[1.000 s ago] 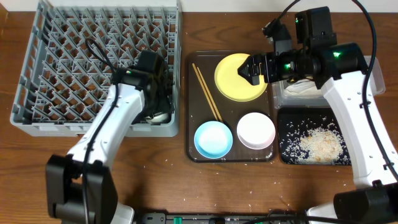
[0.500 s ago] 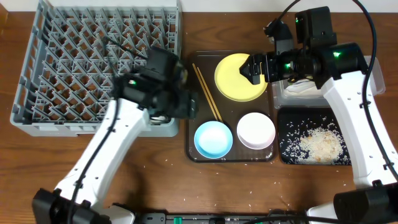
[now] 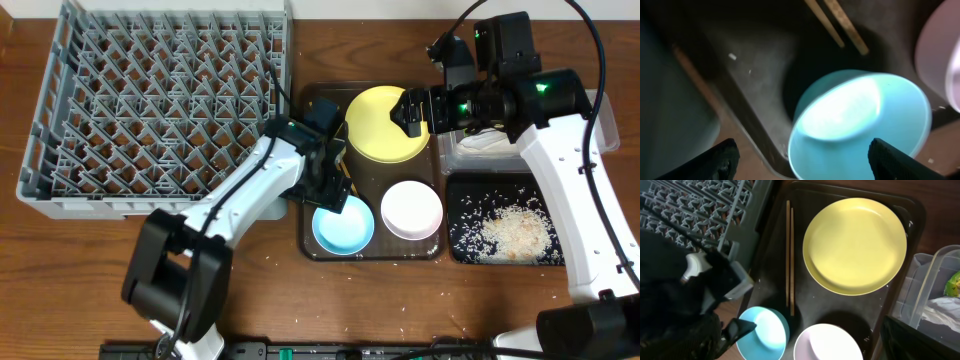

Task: Sort waste into correct bins and load items into the dishwasher
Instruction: 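Reach the left gripper to the light-blue bowl and grasp its rim, then lift the light-blue bowl left and lower it into the dish rack, then open the left gripper and withdraw from the light-blue bowl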

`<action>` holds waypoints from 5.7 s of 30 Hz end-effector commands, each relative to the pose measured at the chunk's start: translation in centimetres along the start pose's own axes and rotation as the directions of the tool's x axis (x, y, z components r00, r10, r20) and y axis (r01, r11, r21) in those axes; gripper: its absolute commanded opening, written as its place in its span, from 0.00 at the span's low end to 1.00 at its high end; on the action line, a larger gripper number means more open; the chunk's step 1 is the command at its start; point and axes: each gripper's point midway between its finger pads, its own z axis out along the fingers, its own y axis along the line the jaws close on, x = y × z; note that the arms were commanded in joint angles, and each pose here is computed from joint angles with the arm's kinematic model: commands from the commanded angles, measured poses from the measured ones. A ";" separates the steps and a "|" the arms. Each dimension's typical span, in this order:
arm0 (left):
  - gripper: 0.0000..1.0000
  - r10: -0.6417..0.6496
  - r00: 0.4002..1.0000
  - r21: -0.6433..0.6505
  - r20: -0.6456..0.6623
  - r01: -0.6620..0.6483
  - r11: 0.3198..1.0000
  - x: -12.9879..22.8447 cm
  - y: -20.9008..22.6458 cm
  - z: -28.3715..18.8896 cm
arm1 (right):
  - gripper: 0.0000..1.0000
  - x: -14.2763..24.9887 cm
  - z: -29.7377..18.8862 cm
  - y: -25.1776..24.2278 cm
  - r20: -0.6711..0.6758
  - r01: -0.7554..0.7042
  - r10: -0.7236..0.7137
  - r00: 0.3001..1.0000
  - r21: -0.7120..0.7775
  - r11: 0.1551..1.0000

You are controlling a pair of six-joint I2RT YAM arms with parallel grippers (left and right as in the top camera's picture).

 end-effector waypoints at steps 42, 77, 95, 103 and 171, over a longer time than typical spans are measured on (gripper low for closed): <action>0.20 0.225 0.967 0.170 -0.121 -0.203 0.964 1.7 -1.0 7.3 | 0.99 -0.2 -0.1 0.0 0.009 -0.004 0.004 1.000 0.007 1.000; 0.07 -0.146 0.695 -0.320 0.704 0.495 0.808 -4.4 14.5 -18.4 | 0.99 -2.2 -7.6 -4.3 0.219 -0.133 0.116 0.969 0.061 0.989; 0.07 0.034 0.621 -0.614 0.783 0.764 0.198 -3.8 22.1 -21.2 | 0.99 -2.2 -7.6 -4.3 0.219 -0.133 0.116 0.969 0.061 0.989; 0.07 0.160 0.683 -0.692 0.712 0.722 -0.004 -4.6 20.5 -20.1 | 0.99 -2.2 -7.6 -4.3 0.219 -0.133 0.116 0.969 0.061 0.989; 0.57 0.037 0.772 -0.622 0.635 0.482 0.618 -7.8 12.9 -10.6 | 0.99 -2.2 -7.6 -4.3 0.219 -0.133 0.116 0.969 0.061 0.989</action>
